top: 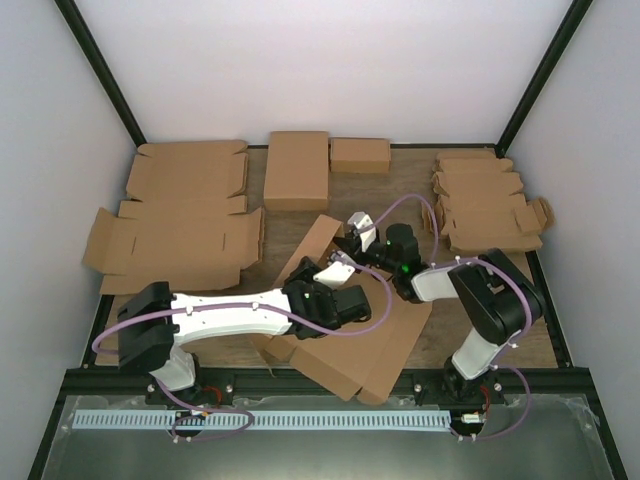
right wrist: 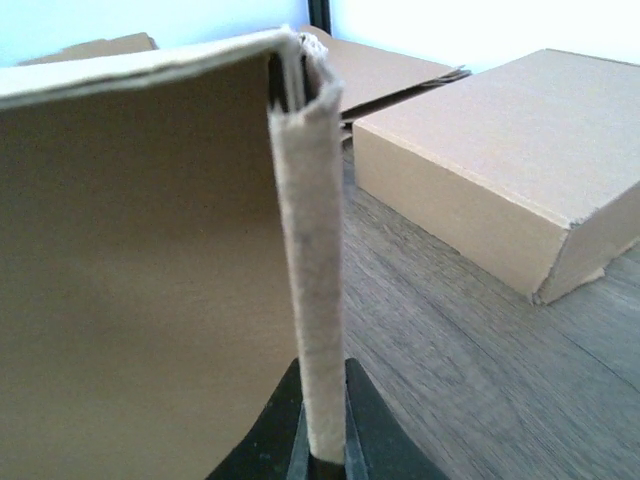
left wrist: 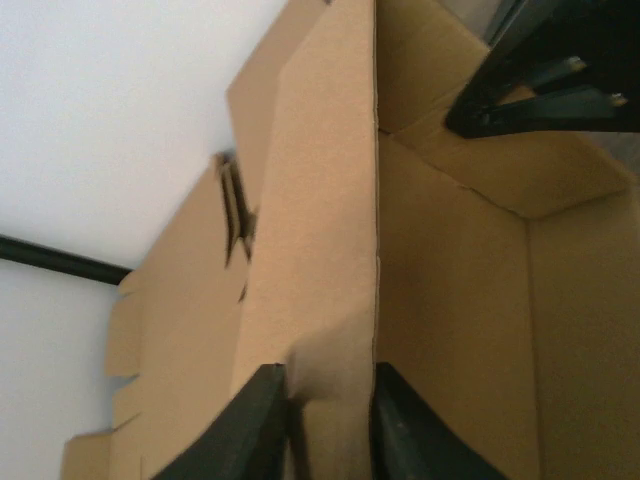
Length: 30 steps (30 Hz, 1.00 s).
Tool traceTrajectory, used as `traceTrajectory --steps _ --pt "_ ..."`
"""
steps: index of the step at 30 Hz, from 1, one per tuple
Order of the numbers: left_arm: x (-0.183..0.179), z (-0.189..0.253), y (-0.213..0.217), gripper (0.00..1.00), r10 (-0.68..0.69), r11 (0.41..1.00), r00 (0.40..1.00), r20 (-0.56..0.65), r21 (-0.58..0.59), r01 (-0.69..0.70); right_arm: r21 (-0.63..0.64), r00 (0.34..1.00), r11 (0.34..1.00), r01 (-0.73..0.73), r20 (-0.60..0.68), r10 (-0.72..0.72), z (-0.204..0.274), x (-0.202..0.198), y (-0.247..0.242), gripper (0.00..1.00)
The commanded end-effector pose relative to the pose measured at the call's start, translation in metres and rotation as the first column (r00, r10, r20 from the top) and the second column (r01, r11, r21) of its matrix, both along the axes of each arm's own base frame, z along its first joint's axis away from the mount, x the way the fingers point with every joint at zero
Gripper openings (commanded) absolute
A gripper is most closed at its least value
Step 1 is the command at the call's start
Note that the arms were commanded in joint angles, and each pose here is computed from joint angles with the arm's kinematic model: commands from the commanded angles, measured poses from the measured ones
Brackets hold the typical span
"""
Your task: Fold the paper box
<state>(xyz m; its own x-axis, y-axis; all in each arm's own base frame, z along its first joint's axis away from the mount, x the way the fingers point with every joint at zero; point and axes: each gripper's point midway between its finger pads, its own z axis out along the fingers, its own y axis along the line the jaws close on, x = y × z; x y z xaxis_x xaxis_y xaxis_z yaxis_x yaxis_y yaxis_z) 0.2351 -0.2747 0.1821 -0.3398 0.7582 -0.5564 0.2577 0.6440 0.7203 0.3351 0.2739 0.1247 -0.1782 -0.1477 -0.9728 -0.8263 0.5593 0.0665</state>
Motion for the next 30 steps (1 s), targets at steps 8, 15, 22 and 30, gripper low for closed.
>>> traceTrajectory --steps 8,15,22,30 --pt "0.011 0.078 -0.032 0.80 -0.159 0.826 0.960 -0.231 -0.563 0.002 -0.007 0.988 0.989 0.150 0.039 -0.150 0.021 0.006 -0.018 0.01" --pt "0.048 0.127 0.013 0.98 -0.268 0.591 0.915 -0.301 -0.801 -0.091 -0.035 0.985 0.984 0.173 0.024 -0.172 0.012 -0.005 -0.018 0.01" --pt "0.086 0.076 0.030 0.97 -0.405 0.542 0.792 -0.457 -0.817 -0.194 -0.052 0.976 0.974 0.219 0.006 -0.219 0.004 -0.007 -0.017 0.04" --pt "0.089 0.027 0.009 0.90 -0.489 0.552 0.693 -0.530 -0.803 -0.225 0.016 0.977 0.979 0.204 0.058 -0.205 0.022 -0.009 -0.014 0.25"
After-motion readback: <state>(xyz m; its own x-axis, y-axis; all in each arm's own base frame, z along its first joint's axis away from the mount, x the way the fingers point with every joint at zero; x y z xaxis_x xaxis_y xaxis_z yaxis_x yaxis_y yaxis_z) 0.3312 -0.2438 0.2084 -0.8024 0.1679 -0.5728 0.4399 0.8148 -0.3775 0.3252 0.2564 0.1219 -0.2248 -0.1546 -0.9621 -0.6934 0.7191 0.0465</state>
